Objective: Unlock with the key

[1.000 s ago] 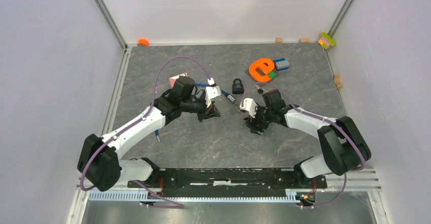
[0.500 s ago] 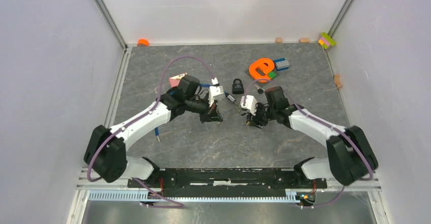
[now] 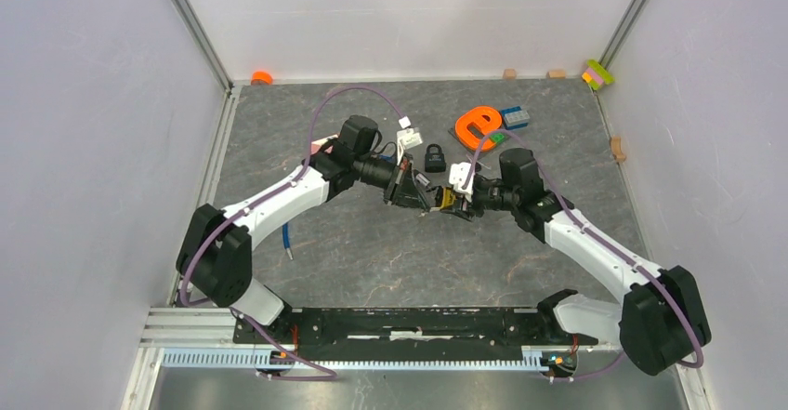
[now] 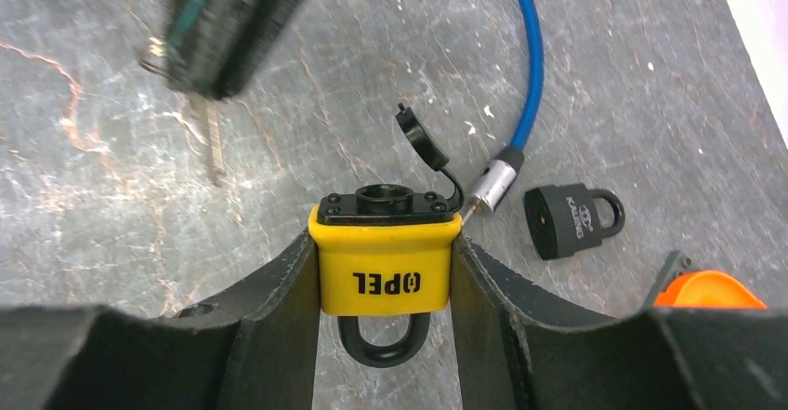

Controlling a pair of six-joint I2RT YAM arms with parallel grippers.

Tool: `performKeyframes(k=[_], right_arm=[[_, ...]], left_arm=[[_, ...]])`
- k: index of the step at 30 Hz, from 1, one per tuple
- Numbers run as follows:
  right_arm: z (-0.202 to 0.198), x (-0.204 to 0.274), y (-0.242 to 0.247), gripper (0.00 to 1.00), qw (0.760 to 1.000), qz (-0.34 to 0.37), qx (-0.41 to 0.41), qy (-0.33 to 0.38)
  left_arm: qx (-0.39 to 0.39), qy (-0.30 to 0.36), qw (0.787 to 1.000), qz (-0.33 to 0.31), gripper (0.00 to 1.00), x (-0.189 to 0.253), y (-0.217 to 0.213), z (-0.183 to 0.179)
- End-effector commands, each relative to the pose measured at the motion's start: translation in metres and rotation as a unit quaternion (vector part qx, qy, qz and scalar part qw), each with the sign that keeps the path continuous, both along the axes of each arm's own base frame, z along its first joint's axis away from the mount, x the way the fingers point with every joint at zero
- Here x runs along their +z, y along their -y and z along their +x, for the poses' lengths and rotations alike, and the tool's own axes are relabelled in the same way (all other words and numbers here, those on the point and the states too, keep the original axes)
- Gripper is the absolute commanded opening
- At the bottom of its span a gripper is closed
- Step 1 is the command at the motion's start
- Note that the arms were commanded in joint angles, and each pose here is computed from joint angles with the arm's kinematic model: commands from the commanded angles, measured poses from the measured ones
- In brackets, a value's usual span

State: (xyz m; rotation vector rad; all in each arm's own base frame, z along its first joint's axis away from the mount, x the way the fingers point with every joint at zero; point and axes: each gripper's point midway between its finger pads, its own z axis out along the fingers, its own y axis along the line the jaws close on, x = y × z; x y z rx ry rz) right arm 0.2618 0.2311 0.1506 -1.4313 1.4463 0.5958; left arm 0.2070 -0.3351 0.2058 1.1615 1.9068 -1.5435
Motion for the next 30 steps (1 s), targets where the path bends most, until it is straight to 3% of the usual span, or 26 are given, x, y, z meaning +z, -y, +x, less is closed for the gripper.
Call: performKeyframes(k=[1, 16, 30], right_arm=[[-0.006, 0.056, -0.017, 0.0, 0.996, 0.07, 0.044, 0.041], [-0.016, 0.06, -0.012, 0.0, 0.993, 0.102, 0.062, 0.019], [-0.032, 0.034, -0.003, 0.0, 0.992, 0.069, 0.102, 0.032]], left_arm=[[0.013, -0.051, 0.998, -0.027, 0.02, 0.014, 0.011, 0.001], [0.05, -0.055, 0.996, -0.049, 0.02, 0.003, 0.015, 0.013], [0.083, -0.08, 0.992, -0.047, 0.02, 0.009, 0.005, 0.034]])
